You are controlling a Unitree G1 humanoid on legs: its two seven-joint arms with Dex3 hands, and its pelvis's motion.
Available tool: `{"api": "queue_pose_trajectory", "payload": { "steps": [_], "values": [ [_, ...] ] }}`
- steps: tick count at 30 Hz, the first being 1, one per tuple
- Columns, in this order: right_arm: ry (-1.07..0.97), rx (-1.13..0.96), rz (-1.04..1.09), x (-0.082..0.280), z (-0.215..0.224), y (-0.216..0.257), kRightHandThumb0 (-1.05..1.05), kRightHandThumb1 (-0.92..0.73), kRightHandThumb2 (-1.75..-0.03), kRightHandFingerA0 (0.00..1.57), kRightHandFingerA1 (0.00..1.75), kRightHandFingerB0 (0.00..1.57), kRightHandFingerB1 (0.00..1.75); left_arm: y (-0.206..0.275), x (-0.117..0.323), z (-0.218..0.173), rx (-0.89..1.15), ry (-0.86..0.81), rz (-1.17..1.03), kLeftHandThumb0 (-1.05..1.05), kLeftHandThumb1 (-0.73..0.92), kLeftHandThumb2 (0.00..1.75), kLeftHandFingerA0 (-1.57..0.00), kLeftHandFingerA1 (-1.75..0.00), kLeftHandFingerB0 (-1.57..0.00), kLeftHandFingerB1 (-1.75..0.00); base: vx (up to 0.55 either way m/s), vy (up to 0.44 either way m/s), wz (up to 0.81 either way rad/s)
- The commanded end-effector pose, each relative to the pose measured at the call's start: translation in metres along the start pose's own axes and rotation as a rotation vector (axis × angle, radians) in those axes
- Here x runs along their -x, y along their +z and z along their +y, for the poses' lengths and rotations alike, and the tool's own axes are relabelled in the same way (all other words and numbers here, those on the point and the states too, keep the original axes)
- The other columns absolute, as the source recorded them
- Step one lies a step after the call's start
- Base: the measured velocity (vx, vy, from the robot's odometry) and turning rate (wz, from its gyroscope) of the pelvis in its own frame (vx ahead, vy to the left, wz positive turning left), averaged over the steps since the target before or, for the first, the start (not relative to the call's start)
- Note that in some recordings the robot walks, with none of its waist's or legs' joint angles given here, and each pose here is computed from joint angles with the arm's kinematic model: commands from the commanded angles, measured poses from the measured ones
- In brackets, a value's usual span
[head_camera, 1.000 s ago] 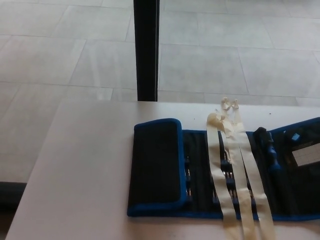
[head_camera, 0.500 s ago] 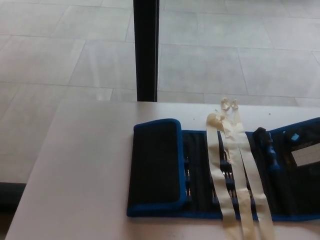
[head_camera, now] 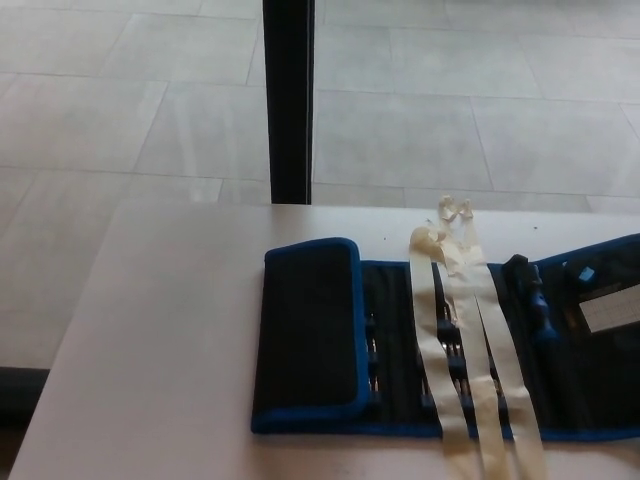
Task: The robot uses its right hand to lift an edge of the toolkit kept in middle of the desk and make one fold in it
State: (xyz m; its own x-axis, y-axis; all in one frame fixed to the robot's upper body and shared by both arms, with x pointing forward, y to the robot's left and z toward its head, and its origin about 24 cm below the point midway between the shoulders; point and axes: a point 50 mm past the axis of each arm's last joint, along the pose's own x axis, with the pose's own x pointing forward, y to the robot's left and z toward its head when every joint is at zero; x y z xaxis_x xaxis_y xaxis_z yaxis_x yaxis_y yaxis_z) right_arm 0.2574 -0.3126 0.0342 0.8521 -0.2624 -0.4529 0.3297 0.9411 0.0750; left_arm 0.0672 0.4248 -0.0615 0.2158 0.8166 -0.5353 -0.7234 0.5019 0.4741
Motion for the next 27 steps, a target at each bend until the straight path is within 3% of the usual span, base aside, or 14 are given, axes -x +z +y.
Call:
{"api": "queue_pose_trajectory", "payload": {
  "steps": [1, 11, 18, 19, 21, 22, 23, 24, 25, 27],
  "values": [
    [0.044, -0.032, 0.231, 0.009, 0.001, -0.036, -0.58, -0.91, -0.66, 0.27, 0.47, 0.21, 0.42, 0.014, -0.002, 0.009, 0.015, 0.019, -0.068, -0.49, 0.51, 0.56, -0.75, -0.81, -0.74, -0.56, 0.0, 0.0, 0.0],
    [0.167, -0.124, 0.22, 0.014, 0.033, -0.022, -0.61, -0.89, -0.65, 0.27, 0.47, 0.21, 0.41, 0.014, -0.003, 0.012, -0.022, 0.038, -0.071, -0.52, 0.52, 0.56, -0.8, -0.79, -0.79, -0.55, 0.0, 0.0, 0.0],
    [0.217, -0.185, 0.075, 0.023, 0.056, 0.005, -0.6, -0.86, -0.65, 0.32, 0.46, 0.26, 0.41, 0.014, -0.003, 0.013, -0.038, 0.037, -0.077, -0.55, 0.52, 0.57, -0.8, -0.81, -0.79, -0.54, 0.0, 0.0, 0.0],
    [0.221, -0.195, 0.044, 0.026, 0.06, 0.011, -0.58, -0.66, -1.04, 0.32, 0.58, 0.16, 0.5, 0.015, -0.003, 0.013, -0.039, 0.038, -0.073, -0.55, 0.53, 0.56, -0.79, -0.8, -0.77, -0.54, 0.0, 0.0, 0.0],
    [0.225, -0.202, 0.023, 0.028, 0.063, 0.015, -0.58, -0.66, -1.04, 0.32, 0.58, 0.16, 0.49, 0.015, -0.003, 0.013, -0.039, 0.039, -0.073, -0.56, 0.53, 0.56, -0.81, -0.83, -0.78, -0.55, 0.0, 0.0, 0.0],
    [0.235, -0.205, -0.014, 0.031, 0.066, 0.021, -0.55, -0.65, -1.04, 0.34, 0.6, 0.18, 0.51, 0.015, -0.003, 0.013, -0.042, 0.038, -0.077, -0.57, 0.53, 0.56, -0.79, -0.8, -0.78, -0.55, 0.0, 0.0, 0.0],
    [0.243, -0.204, -0.06, 0.035, 0.071, 0.028, -0.6, -0.83, -0.65, 0.37, 0.47, 0.29, 0.42, 0.016, -0.003, 0.013, -0.039, 0.036, -0.076, -0.56, 0.53, 0.56, -0.78, -0.8, -0.78, -0.55, 0.0, 0.0, 0.0],
    [0.245, -0.199, -0.076, 0.037, 0.073, 0.03, -0.6, -0.83, -0.65, 0.37, 0.47, 0.29, 0.42, 0.016, -0.003, 0.013, -0.027, 0.035, -0.075, -0.56, 0.53, 0.56, -0.78, -0.8, -0.78, -0.55, 0.0, 0.0, 0.0],
    [0.255, -0.154, -0.12, 0.04, 0.077, 0.036, -0.55, -0.67, -1.06, 0.35, 0.59, 0.17, 0.5, 0.016, -0.003, 0.013, -0.041, 0.034, -0.069, -0.56, 0.55, 0.56, -0.81, -0.83, -0.8, -0.55, 0.0, 0.0, 0.0],
    [0.283, -0.088, -0.169, 0.045, 0.082, 0.04, -0.56, -0.67, -1.06, 0.34, 0.6, 0.17, 0.5, 0.015, -0.003, 0.013, -0.045, 0.032, -0.063, -0.57, 0.55, 0.56, -0.8, -0.83, -0.78, -0.54, 0.0, 0.0, 0.0]
  ]
}}
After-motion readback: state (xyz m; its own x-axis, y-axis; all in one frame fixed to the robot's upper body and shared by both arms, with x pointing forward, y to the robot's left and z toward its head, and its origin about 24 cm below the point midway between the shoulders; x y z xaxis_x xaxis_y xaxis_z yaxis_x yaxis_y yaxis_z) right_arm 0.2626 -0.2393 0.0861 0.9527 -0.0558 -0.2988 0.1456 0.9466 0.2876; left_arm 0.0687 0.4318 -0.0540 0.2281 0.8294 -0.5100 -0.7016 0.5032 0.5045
